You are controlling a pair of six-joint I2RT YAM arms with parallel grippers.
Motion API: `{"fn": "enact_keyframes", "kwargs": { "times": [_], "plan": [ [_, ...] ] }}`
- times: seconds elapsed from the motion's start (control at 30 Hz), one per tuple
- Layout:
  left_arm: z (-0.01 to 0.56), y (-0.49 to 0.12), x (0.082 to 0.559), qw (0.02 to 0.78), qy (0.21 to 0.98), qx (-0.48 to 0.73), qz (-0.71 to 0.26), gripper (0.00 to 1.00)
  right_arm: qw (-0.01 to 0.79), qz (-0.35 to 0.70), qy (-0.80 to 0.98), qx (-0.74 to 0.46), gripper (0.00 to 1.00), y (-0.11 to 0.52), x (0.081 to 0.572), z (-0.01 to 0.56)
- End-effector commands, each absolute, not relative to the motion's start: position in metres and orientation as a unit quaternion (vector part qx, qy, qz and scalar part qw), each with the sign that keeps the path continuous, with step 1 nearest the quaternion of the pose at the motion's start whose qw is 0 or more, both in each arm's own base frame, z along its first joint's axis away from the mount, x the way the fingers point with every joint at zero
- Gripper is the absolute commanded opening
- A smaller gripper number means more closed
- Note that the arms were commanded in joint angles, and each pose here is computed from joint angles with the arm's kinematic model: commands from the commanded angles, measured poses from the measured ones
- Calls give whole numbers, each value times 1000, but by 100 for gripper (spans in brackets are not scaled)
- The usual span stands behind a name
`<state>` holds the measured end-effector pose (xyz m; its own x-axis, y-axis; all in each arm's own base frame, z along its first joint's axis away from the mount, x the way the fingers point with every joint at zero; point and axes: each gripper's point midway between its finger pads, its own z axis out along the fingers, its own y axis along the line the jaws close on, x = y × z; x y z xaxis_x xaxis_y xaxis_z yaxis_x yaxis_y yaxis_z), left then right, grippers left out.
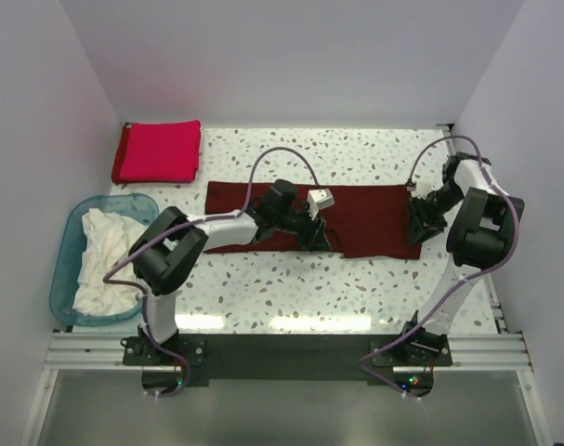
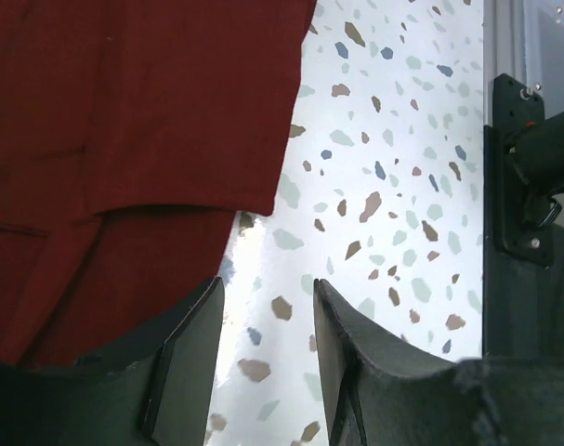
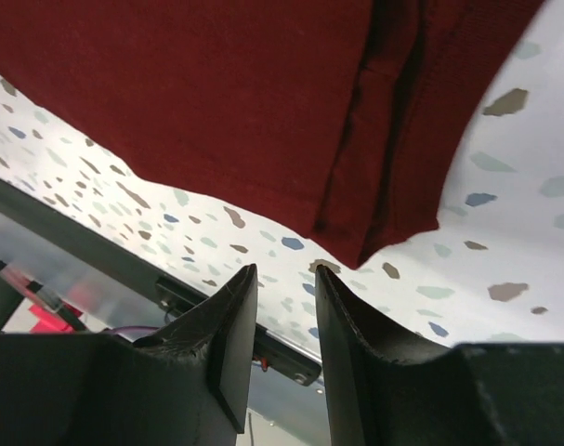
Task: Fold and stack the t-shirts
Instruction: Fold the tshirt
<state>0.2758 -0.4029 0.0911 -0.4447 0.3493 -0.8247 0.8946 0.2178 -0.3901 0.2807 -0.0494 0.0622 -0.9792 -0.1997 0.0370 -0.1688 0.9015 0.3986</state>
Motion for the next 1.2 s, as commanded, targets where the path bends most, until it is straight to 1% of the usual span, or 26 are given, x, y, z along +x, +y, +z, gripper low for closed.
{"fn": "enact_keyframes", "kwargs": {
  "times": [0.0, 0.17, 0.33, 0.57, 0.67, 0.7, 0.73, 0.8, 0.83, 1.0, 1.03, 1.1, 1.17],
  "plan": [
    [116, -430, 286, 337, 699, 402, -486, 48, 48, -239, -968, 67, 35, -32, 276, 67],
    [93, -436, 275, 310, 711, 395, -492, 49, 72, -233, -968, 58, 34, -32, 270, 51],
    [88, -441, 271, 299, 716, 383, -501, 49, 81, -214, -972, 54, 36, -39, 269, 31],
    [76, -450, 269, 283, 721, 379, -507, 49, 78, -213, -973, 47, 36, -38, 277, 19],
    [67, -450, 267, 270, 726, 375, -510, 49, 76, -219, -972, 44, 35, -36, 279, 20],
    [65, -451, 266, 265, 727, 373, -512, 49, 77, -221, -971, 44, 33, -35, 279, 21],
    [65, -452, 265, 262, 726, 372, -516, 49, 76, -224, -971, 44, 28, -34, 279, 24],
    [62, -451, 260, 250, 726, 367, -525, 49, 71, -227, -970, 44, 24, -34, 281, 29],
    [65, -452, 260, 252, 722, 366, -530, 50, 70, -228, -970, 44, 18, -33, 282, 32],
    [55, -456, 253, 229, 732, 350, -538, 51, 62, -239, -968, 44, 4, -30, 287, 40],
    [57, -458, 254, 232, 729, 349, -540, 51, 58, -239, -968, 44, 0, -29, 288, 42],
    [52, -461, 250, 223, 731, 350, -541, 51, 56, -246, -967, 41, 0, -27, 288, 44],
    [55, -460, 251, 232, 727, 356, -540, 49, 55, -251, -966, 39, 0, -25, 288, 45]
  ]
}}
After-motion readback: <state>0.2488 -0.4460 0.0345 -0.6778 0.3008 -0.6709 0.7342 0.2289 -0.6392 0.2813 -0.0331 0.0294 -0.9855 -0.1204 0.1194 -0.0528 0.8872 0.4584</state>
